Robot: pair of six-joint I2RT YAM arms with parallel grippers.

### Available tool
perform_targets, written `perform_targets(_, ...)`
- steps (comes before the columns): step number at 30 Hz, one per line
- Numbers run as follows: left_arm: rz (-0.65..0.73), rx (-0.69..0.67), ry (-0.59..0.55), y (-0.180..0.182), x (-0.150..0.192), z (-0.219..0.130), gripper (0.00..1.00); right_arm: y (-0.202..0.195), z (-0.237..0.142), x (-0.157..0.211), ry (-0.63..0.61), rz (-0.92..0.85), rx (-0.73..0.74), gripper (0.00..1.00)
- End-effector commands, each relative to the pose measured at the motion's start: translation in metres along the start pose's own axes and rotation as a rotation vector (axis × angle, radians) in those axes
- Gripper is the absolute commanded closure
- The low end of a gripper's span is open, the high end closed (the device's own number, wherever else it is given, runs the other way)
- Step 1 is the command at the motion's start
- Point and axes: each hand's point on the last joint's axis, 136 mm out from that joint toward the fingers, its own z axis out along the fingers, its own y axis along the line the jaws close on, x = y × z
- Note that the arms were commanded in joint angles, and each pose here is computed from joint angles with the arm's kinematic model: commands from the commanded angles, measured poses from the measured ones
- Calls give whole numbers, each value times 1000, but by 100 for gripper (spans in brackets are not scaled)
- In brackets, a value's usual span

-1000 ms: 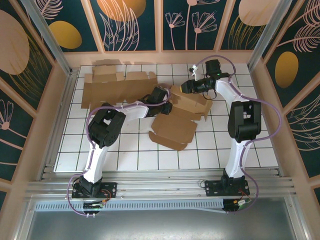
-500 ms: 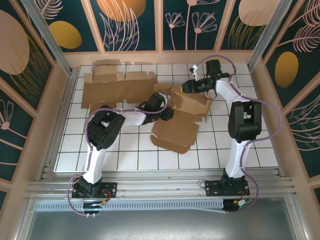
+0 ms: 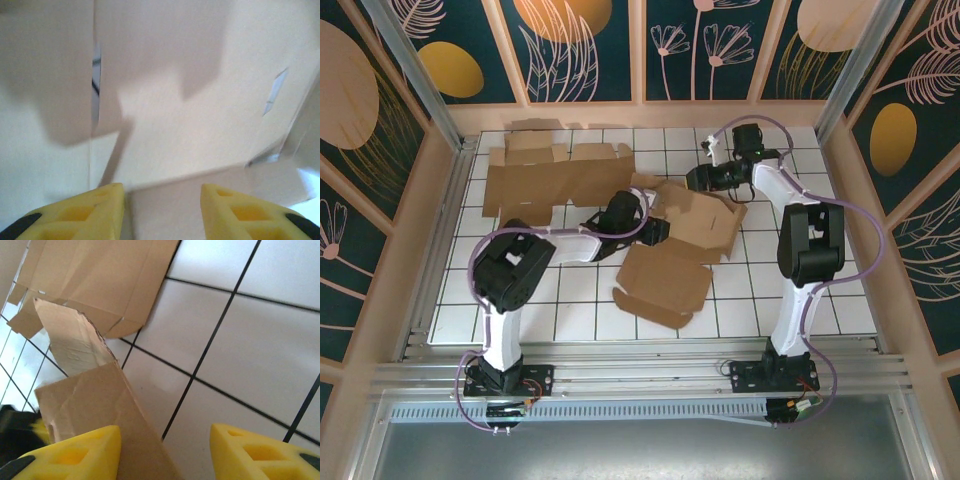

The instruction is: Fold the paper box

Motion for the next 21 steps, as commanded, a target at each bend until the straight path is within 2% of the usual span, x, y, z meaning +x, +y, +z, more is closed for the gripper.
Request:
perform_targets(1,40,-78,-147,-10,-55,-35,54,15,-13,4,-12,-6,8,49)
perform_targets(5,37,-207,-131,19,-73,-60,52,23,-18,9,-39,-26,1,49)
perform_targets(7,7,-266,-89,45,-78,-70,51,25,-20,12,-50,-32,0,49)
perform_targets(10,-28,-243,2,64,-74,-76,47,24,-21,15,-60,-39,13,49)
perform_targets(13,-31,-184,145,68,-50,-67,45,21,-20,16,-62,-39,22,48)
perform_targets(17,-105,-152,328,80,-10,-51,37,6,-19,23,-46,-63,117,32)
perform_targets(19,-127,-178,360,88,1,-45,36,-16,-16,34,-6,-136,267,24)
perform_targets(21,-137,-182,370,91,7,-41,36,-29,-13,44,42,-226,336,15)
